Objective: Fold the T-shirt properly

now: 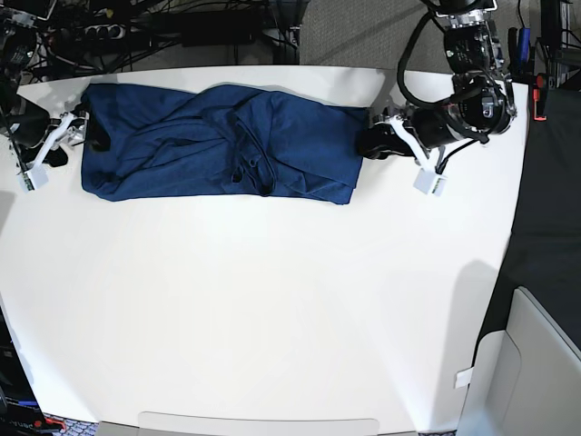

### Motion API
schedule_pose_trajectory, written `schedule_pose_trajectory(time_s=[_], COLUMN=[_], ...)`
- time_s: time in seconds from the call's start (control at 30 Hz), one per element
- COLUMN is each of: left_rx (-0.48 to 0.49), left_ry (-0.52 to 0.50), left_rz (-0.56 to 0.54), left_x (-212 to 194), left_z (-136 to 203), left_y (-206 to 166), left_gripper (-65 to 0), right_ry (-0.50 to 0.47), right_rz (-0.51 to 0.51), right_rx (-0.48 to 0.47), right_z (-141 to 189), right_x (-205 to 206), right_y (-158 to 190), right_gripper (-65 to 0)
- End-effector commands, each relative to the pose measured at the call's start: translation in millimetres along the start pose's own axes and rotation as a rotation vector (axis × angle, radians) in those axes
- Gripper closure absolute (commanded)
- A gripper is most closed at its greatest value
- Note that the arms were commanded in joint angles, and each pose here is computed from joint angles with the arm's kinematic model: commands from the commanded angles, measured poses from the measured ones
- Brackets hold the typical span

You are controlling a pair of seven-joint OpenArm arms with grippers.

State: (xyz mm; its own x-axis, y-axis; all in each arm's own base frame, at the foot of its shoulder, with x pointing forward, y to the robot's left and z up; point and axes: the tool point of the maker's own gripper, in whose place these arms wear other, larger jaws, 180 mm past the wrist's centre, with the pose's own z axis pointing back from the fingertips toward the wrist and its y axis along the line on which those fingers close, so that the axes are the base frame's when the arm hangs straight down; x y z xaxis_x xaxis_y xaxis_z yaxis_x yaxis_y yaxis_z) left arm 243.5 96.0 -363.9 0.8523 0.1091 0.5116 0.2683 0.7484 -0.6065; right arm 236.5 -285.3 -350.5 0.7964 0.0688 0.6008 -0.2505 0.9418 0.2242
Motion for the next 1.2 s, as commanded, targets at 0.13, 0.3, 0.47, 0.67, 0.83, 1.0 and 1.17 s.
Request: schedule_pose_trajectory(time_s=[0.13,0.3,0.47,0.67,0.83,1.0,1.17], left_rx=[-0.014,-0.014,-0.014,-0.017,-0.017,-0.019,-0.019], left_ry=[-0.023,-0.023,-0.023,-0.026,-0.029,-0.033,-0.035], left_rz=[-0.026,-0.026,-0.026,-0.027,-0.028,-0.026,-0.026], left_x=[9.2,9.2,9.2,10.5,11.4,11.9,12.2], left_z=[3.2,3.2,3.2,2.6,2.6,2.1,2.1], left_y=[-4.4,-4.4,-4.4,-5.4,-5.5,-6.2,-6.3], left_gripper=[-11.9,-11.9,-11.9,-11.9,-11.9,-11.9,-11.9], right_ry=[0.005,0.037,0.078,0.088,0.074,0.057,0.028], right_rz=[-0.123,-0.149,-0.106,0.015,0.087,0.108,0.111], right_rx=[0.019,0.010,0.070,0.122,0.120,0.111,0.112], right_z=[-18.0,-32.3,-47.9,-48.5,-39.9,-36.2,-37.3], right_x=[-11.6,-23.4,-27.3,-14.6,-0.8,6.5,17.5], right_y=[-14.4,-9.9,15.0,50.4,64.0,64.5,65.0], right_gripper=[-61.8,-60.4,-60.4,-55.5,-45.3,-30.3,-5.1])
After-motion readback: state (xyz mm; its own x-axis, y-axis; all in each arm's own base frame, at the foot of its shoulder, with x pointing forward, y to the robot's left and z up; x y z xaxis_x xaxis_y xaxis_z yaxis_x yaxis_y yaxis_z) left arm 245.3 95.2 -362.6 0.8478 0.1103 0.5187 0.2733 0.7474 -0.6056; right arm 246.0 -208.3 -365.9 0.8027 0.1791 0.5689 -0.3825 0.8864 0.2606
